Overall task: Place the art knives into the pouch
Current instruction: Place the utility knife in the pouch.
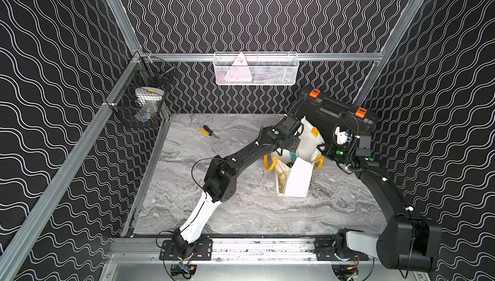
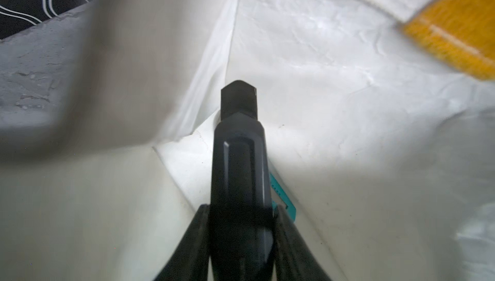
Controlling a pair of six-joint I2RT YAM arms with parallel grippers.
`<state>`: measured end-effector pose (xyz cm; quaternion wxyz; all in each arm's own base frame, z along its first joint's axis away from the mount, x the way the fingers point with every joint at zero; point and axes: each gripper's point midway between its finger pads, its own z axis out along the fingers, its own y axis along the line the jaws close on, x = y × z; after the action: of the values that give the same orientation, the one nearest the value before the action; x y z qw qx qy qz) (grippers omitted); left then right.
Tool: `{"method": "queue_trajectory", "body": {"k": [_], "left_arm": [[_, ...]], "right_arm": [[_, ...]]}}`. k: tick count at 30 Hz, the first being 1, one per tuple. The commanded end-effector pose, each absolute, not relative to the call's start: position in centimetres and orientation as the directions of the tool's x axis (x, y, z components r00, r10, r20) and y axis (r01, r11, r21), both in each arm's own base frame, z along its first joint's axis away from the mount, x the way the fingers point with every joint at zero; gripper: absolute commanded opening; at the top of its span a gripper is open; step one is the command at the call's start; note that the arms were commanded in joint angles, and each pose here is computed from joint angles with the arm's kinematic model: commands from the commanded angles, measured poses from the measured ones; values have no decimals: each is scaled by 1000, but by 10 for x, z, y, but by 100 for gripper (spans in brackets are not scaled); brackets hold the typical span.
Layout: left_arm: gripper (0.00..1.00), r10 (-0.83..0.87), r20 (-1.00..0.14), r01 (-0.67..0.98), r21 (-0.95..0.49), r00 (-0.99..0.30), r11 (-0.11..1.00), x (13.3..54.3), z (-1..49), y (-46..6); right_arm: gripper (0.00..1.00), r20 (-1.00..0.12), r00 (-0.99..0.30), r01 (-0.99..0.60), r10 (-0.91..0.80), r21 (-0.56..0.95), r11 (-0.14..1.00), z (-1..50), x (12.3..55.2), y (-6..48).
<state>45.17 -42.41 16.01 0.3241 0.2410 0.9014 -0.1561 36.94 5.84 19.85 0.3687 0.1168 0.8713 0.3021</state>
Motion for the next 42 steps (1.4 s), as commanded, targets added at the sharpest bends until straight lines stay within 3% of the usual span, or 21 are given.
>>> {"method": "queue_trajectory", "body": {"k": [1, 29, 42], "left_arm": [[33, 377, -636, 574, -128, -673, 809, 446, 150, -427], [33, 383, -497, 564, -287, -779, 774, 438, 66, -455], [33, 506, -389, 616, -240, -769, 750, 396, 28, -451]], "right_arm": [[0, -582, -697, -45, 419, 619, 784, 201, 372, 62], [0, -590, -708, -97, 387, 624, 775, 203, 373, 76], [0, -592, -706, -101, 389, 628, 772, 206, 373, 77]]}}
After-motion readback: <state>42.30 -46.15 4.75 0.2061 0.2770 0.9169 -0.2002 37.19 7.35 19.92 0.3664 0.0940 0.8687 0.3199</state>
